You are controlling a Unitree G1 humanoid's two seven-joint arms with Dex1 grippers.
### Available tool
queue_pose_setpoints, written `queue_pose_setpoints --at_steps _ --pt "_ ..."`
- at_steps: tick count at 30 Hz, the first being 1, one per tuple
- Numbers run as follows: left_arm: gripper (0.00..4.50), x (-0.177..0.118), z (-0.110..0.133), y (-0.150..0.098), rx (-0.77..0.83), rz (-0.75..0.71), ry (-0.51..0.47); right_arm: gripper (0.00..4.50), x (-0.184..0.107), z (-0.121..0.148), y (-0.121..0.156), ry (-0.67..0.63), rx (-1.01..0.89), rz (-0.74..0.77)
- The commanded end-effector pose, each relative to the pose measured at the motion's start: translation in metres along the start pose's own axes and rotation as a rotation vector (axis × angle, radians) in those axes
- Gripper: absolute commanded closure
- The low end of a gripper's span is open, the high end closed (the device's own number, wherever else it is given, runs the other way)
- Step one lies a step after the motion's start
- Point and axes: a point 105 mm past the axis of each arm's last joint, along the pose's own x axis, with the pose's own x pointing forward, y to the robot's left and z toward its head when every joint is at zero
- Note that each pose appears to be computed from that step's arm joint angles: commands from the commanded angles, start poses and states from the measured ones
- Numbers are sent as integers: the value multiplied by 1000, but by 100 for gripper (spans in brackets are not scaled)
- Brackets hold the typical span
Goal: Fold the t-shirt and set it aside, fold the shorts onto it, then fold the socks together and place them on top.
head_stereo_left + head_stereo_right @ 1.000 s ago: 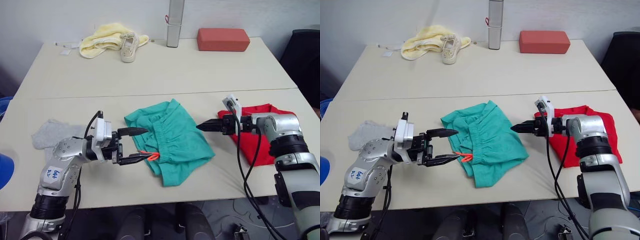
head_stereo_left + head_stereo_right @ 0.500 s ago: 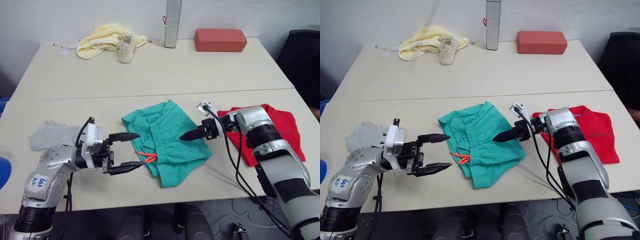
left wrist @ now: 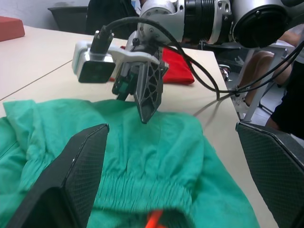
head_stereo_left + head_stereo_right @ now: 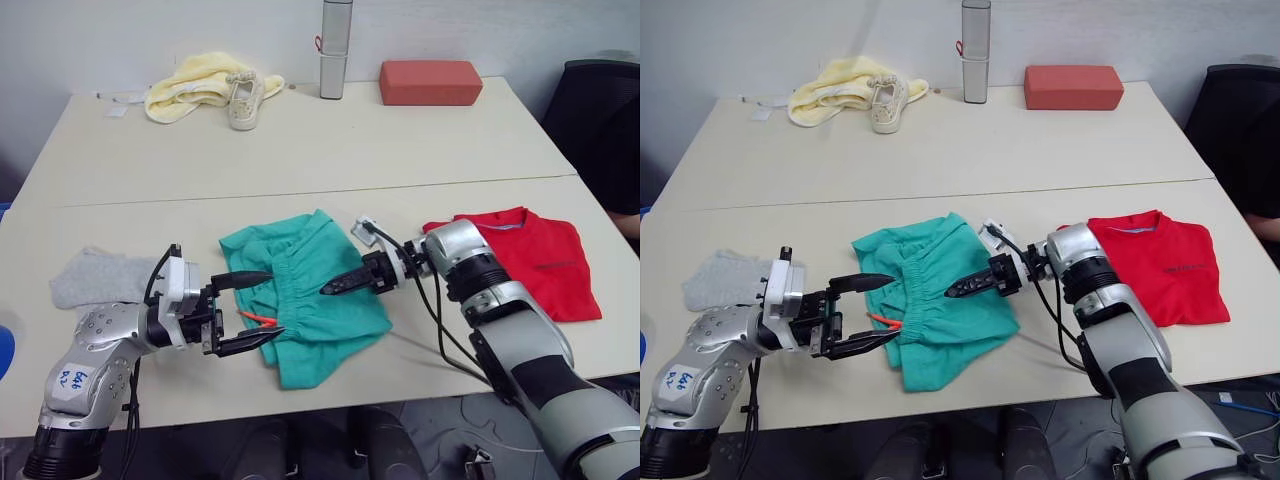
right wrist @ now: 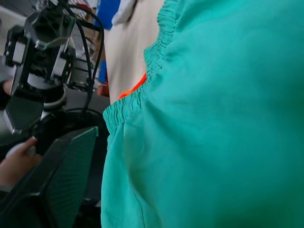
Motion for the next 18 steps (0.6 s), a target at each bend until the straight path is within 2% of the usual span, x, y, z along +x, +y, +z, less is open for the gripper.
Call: queue_pose_setpoints --at_steps 1,4,10,12,14,18 --pt "0 -6 4 -6 39 20 6 124 4 -3 -2 -61 61 42" --pt "0 -8 2 -6 40 37 10 234 3 6 -2 -154 58 43" --pt "0 -7 5 -3 15 53 -25 431 -17 28 18 -396 41 126" --pt "0 -6 6 -3 5 50 -33 448 -24 28 25 -433 32 143" --pt "0 -5 7 1 -1 55 -50 448 -42 34 39 -542 -1 182" --pt "0 0 7 6 -13 44 -72 448 -77 37 55 -735 -68 162"
